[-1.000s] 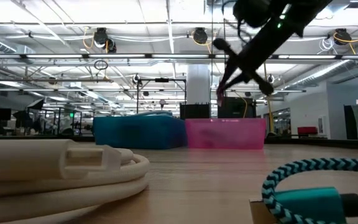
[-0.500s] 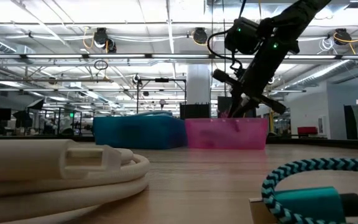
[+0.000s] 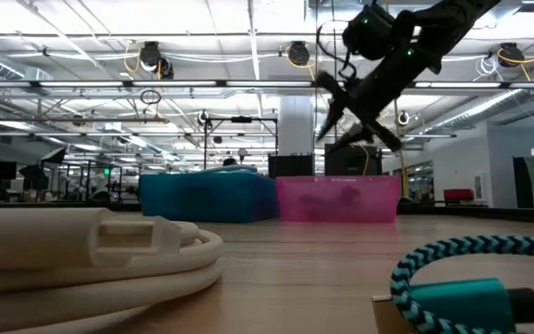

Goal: Pick & Place USB Port
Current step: Put the small black and blue charger cable into the pink bin

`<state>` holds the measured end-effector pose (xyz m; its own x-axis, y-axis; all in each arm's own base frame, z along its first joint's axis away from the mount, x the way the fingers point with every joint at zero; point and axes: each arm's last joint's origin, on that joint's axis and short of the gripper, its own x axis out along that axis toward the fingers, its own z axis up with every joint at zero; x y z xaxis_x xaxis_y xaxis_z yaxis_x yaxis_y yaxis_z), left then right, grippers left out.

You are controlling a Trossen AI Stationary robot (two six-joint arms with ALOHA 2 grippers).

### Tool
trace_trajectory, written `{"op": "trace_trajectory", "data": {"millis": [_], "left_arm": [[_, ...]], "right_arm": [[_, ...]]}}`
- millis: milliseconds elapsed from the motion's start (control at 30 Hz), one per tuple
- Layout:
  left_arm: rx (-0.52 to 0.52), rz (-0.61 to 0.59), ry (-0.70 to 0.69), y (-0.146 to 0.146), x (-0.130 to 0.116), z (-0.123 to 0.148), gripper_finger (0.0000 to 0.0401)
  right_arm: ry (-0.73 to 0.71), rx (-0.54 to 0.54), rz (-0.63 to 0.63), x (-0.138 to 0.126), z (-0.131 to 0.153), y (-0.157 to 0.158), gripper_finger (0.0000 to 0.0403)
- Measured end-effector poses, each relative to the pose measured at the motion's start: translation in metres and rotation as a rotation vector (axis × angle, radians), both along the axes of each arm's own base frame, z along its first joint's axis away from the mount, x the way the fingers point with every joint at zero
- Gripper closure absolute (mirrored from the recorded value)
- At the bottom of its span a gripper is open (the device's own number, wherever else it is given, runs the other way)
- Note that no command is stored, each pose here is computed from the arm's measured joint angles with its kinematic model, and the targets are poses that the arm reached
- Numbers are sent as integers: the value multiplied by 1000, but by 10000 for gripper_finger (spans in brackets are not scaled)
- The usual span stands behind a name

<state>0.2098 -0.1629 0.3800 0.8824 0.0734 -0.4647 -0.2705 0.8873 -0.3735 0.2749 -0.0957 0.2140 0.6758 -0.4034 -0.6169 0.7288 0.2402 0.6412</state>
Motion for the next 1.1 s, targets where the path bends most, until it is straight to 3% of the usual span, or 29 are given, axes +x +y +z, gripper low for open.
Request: {"op": "trace_trajectory", "data": {"millis": [133, 333, 467, 800, 933, 1100], "left_arm": [[9, 10, 1, 3, 2, 0, 199], [10, 6, 18, 8, 6, -1, 199], [13, -3, 36, 12, 8, -2, 199], [7, -10, 76, 19, 12, -4, 199], [-13, -5, 74, 19, 13, -4, 199], [-67, 29, 15, 18, 16, 1, 199]], "right_arm": [[-202, -55, 43, 5, 24, -1, 269], [-715, -226, 173, 7, 87, 10, 249], [-885, -287, 280, 2, 124, 32, 248], [-892, -436, 554, 12, 196, 112, 248], [-817, -454, 617, 14, 207, 138, 248], [-826, -440, 706, 8, 210, 170, 248]]}}
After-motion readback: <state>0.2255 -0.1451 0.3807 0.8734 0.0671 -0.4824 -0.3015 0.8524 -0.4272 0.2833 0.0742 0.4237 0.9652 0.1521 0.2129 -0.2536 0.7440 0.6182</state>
